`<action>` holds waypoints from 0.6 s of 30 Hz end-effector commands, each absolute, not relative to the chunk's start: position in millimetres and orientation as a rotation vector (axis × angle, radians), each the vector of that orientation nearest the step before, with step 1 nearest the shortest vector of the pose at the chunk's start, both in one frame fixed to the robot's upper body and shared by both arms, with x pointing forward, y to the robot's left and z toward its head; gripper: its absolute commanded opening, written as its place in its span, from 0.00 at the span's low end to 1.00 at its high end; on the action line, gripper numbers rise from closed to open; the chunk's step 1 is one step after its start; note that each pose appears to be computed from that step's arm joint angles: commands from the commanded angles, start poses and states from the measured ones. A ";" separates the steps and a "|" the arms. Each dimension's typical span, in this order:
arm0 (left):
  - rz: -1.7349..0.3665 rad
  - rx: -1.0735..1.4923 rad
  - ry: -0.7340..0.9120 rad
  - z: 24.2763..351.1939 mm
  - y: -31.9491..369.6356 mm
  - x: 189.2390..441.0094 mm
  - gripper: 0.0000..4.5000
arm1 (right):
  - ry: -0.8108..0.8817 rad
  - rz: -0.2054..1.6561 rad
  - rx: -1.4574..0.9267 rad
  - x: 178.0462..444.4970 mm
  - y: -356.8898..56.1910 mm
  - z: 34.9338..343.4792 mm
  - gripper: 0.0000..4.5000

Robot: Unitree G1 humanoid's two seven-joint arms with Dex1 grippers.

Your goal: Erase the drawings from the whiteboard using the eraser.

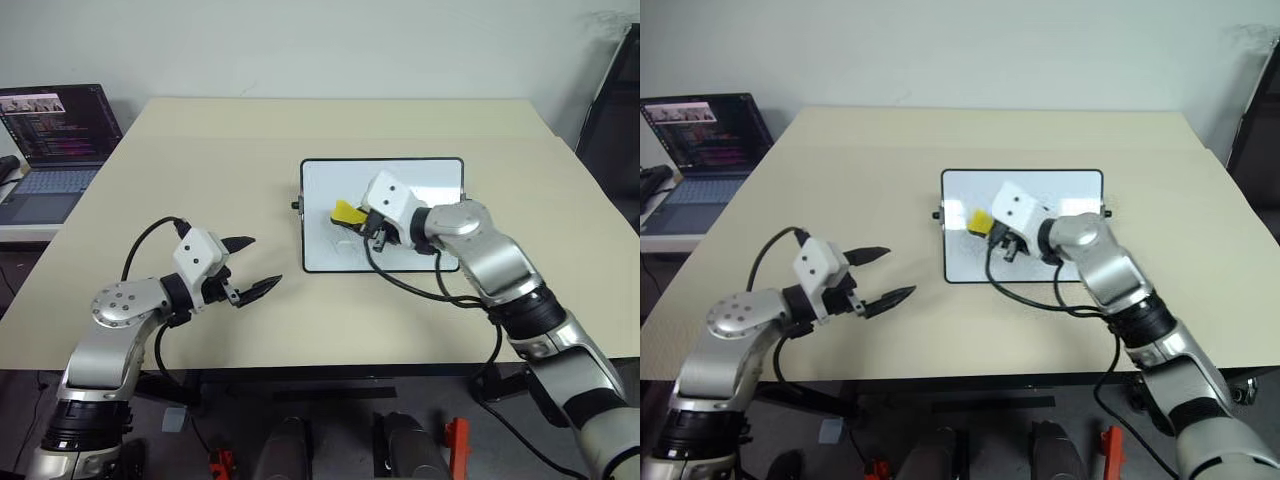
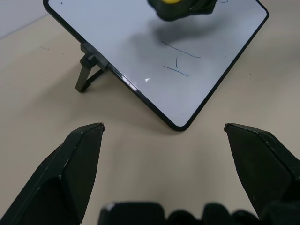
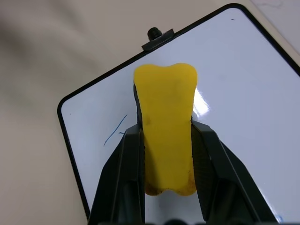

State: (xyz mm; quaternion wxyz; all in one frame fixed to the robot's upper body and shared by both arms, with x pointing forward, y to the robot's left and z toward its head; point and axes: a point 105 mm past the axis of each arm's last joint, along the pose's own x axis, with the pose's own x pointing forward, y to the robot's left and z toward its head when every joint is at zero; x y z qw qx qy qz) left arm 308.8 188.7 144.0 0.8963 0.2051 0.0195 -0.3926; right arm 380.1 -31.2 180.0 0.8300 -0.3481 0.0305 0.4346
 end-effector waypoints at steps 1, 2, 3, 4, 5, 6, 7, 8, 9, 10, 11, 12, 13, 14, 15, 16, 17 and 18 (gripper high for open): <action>-0.811 0.460 0.007 149.9 184.6 313.9 1.00 | 0.015 0.895 -0.788 393.4 -26.8 185.3 0.22; -0.812 0.466 0.008 148.9 183.8 314.6 1.00 | 0.018 0.888 -0.791 397.3 -27.6 184.2 0.22; -0.815 0.467 0.011 147.8 183.2 314.8 1.00 | 0.020 0.881 -0.806 401.1 -29.0 183.4 0.22; -0.818 0.466 0.013 146.9 182.7 314.7 1.00 | 0.021 0.874 -0.823 404.5 -30.4 183.2 0.22; -0.821 0.465 0.016 146.2 182.2 314.3 1.00 | 0.022 0.863 -0.839 408.6 -32.1 183.7 0.22; -0.825 0.462 0.018 145.7 181.8 314.1 1.00 | 0.022 0.852 -0.854 412.1 -33.5 184.1 0.22; -0.827 0.459 0.020 145.2 181.4 313.8 1.00 | 0.023 0.844 -0.867 414.9 -34.5 184.1 0.22; -0.828 0.459 0.021 144.9 181.2 313.6 1.00 | 0.025 0.833 -0.887 417.6 -35.8 183.8 0.22; -0.829 0.460 0.022 144.6 181.0 313.7 1.00 | 0.026 0.826 -0.901 419.7 -36.5 183.7 0.22; -0.827 0.461 0.022 144.5 180.9 313.9 1.00 | 0.026 0.824 -0.904 421.2 -36.1 184.0 0.22; -0.826 0.462 0.023 144.3 181.0 313.7 1.00 | 0.026 0.826 -0.903 421.7 -34.9 184.2 0.22; -0.826 0.462 0.023 144.0 181.1 313.6 1.00 | 0.030 0.836 -0.903 421.3 -33.1 182.8 0.22; -0.825 0.463 0.024 143.9 181.2 313.6 1.00 | 0.037 0.846 -0.908 420.5 -31.7 180.2 0.22; -0.825 0.463 0.024 143.8 181.3 313.6 1.00 | 0.048 0.859 -0.927 419.3 -31.1 174.2 0.22; -0.824 0.464 0.024 143.9 181.4 314.1 1.00 | 0.070 0.876 -0.962 417.2 -32.6 163.5 0.22; -0.823 0.464 0.023 144.1 181.6 314.5 1.00 | 0.085 0.887 -0.986 415.6 -33.8 156.1 0.22; -0.822 0.463 0.023 144.4 182.0 315.2 1.00 | 0.110 0.912 -1.004 412.0 -34.6 144.8 0.22; -0.822 0.463 0.022 144.6 182.2 315.8 1.00 | 0.130 0.932 -1.012 408.9 -35.0 135.9 0.22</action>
